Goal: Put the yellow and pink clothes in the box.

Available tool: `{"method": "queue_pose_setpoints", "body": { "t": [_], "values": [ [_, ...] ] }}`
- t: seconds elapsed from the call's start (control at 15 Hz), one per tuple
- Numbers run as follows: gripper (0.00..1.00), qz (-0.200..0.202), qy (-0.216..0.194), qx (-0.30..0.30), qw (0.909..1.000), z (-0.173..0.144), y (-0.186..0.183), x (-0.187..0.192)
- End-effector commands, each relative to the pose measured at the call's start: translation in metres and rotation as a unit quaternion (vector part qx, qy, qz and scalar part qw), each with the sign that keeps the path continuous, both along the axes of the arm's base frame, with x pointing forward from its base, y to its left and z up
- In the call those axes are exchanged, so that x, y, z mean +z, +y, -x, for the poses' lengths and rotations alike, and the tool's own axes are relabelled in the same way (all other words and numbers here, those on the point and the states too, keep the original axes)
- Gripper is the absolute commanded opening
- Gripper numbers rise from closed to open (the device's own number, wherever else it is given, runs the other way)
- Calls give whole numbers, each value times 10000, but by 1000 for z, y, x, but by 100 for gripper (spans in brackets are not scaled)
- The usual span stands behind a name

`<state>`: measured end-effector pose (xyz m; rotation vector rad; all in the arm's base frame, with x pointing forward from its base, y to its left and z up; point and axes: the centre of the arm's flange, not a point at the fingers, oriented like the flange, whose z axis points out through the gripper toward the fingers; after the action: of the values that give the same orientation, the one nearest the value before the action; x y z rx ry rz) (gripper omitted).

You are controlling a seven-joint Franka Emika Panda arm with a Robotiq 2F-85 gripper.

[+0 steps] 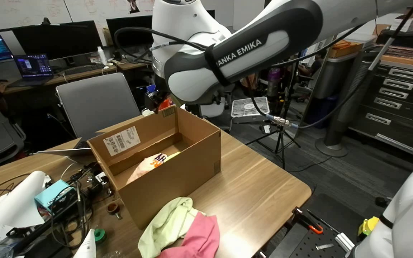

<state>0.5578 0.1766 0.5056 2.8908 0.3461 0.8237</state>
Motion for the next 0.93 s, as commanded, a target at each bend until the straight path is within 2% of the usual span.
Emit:
{"method": "queue_pose_setpoints", "body": {
  "t": [0.0, 0.2, 0.53, 0.87],
  "values": [
    [100, 36, 1, -62, 10000, -1, 5, 5],
    [100, 139, 144, -104, 9997, 8, 1, 0],
    [100, 493, 835, -374, 9946, 36, -17, -21],
    [100, 716, 1312, -445, 9878, 63, -25, -40]
  ]
}}
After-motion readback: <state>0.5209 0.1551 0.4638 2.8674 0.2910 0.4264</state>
